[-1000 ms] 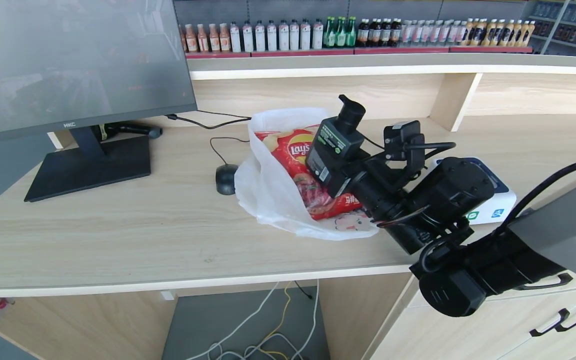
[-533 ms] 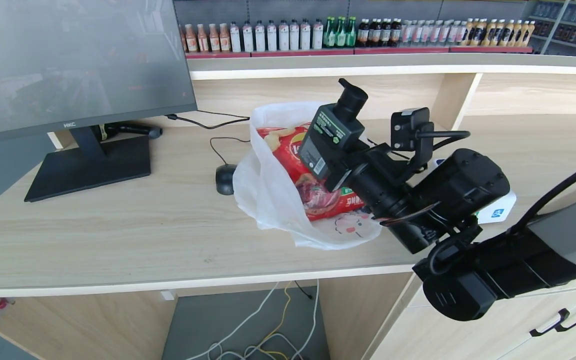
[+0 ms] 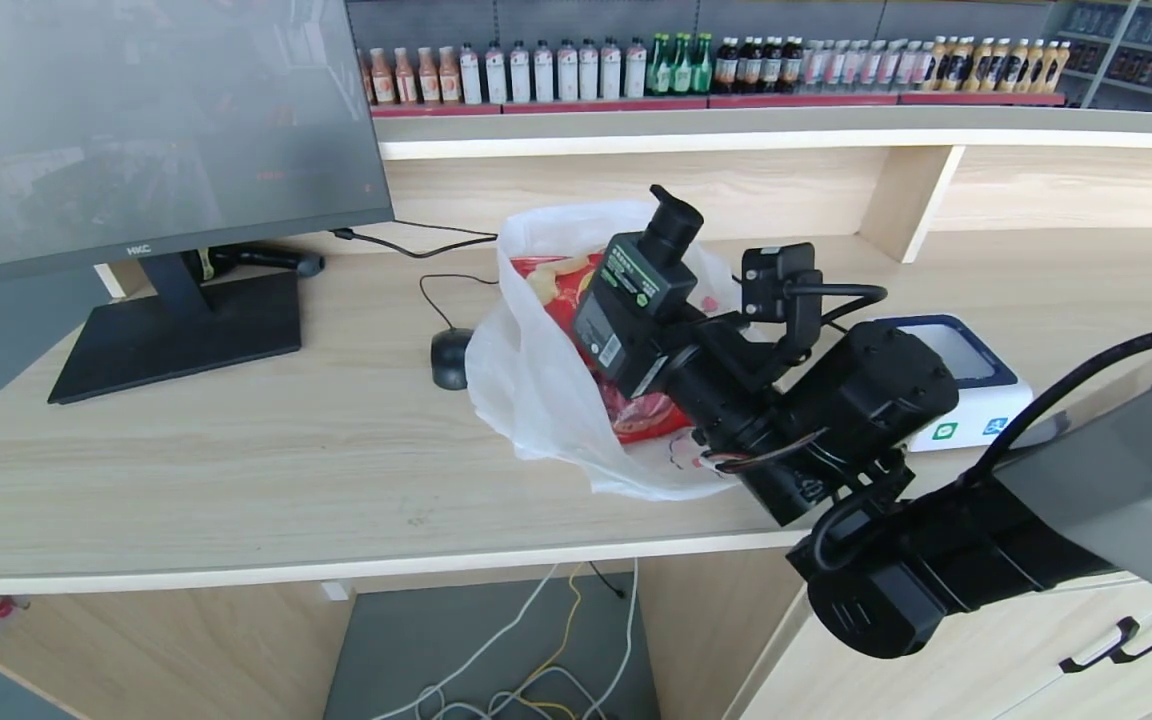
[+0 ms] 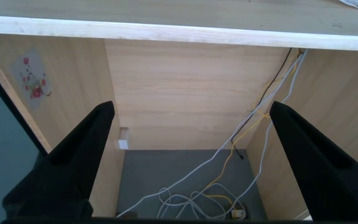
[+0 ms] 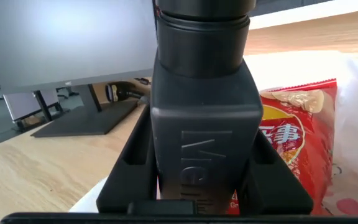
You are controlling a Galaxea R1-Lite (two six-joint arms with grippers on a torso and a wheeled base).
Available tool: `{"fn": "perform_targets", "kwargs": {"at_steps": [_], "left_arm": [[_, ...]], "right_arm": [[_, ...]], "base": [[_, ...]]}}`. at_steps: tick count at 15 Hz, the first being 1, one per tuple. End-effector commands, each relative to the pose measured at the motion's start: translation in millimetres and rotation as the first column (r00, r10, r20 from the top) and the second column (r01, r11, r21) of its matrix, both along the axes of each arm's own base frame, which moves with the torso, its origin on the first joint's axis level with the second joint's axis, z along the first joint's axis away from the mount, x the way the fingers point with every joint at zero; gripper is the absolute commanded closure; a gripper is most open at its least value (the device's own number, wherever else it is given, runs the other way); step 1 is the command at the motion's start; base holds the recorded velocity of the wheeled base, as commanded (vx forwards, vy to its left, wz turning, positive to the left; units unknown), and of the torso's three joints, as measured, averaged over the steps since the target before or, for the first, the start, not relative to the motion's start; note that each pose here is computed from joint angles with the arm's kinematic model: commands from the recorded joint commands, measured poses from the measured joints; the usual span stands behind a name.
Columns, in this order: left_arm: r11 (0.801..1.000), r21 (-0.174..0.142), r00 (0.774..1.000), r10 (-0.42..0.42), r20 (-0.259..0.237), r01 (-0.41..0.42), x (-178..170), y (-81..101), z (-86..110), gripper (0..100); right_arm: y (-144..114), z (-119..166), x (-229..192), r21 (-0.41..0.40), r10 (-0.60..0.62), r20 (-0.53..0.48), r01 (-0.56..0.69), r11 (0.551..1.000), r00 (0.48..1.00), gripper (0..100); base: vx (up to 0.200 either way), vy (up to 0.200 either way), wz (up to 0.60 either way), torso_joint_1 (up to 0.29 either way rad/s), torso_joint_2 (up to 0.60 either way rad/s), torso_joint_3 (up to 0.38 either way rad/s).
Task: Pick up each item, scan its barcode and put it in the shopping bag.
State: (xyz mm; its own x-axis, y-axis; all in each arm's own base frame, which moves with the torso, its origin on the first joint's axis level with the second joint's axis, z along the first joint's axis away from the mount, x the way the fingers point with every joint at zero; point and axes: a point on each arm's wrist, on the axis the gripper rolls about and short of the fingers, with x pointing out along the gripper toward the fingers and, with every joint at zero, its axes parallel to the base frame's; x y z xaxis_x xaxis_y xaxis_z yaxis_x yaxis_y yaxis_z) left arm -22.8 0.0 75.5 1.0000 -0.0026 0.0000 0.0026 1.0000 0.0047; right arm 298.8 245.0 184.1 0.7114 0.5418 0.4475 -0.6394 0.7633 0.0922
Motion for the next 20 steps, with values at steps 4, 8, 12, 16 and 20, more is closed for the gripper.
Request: {"fn": "perform_targets", "kwargs": {"at_steps": [4, 8, 12, 16, 20], "left_arm": [[1.0, 0.0, 1.0, 0.001, 0.0, -0.001, 0, 0.0, 0.0, 0], [1.0, 0.0, 1.0, -0.001, 0.0, 0.001, 0, 0.0, 0.0, 0], [1.0, 0.0, 1.0, -0.001, 0.0, 0.001, 0, 0.0, 0.0, 0], [1.0, 0.0, 1.0, -0.001, 0.0, 0.001, 0, 0.0, 0.0, 0], [1.0, 0.0, 1.0, -0.001, 0.0, 0.001, 0, 0.0, 0.0, 0]], "right_arm": [[6, -12, -2, -0.027, 0.011, -0.025, -0.012, 1.0, 1.0, 100], [9, -20, 1, -0.036, 0.015, -0.045, -0.017, 0.999, 0.999, 100], [9, -27, 4, -0.047, 0.011, -0.058, -0.014, 0.999, 0.998, 100], [9, -27, 4, -0.048, 0.011, -0.059, -0.014, 0.999, 0.998, 0], [10, -28, 4, -0.047, 0.013, -0.06, -0.016, 0.999, 0.998, 0]], "base": [[0.0, 0.0, 0.0, 0.0, 0.0, 0.0], [0.0, 0.0, 0.0, 0.0, 0.0, 0.0], [0.0, 0.0, 0.0, 0.0, 0.0, 0.0], [0.0, 0.0, 0.0, 0.0, 0.0, 0.0], [0.0, 0.0, 0.0, 0.0, 0.0, 0.0]]}}
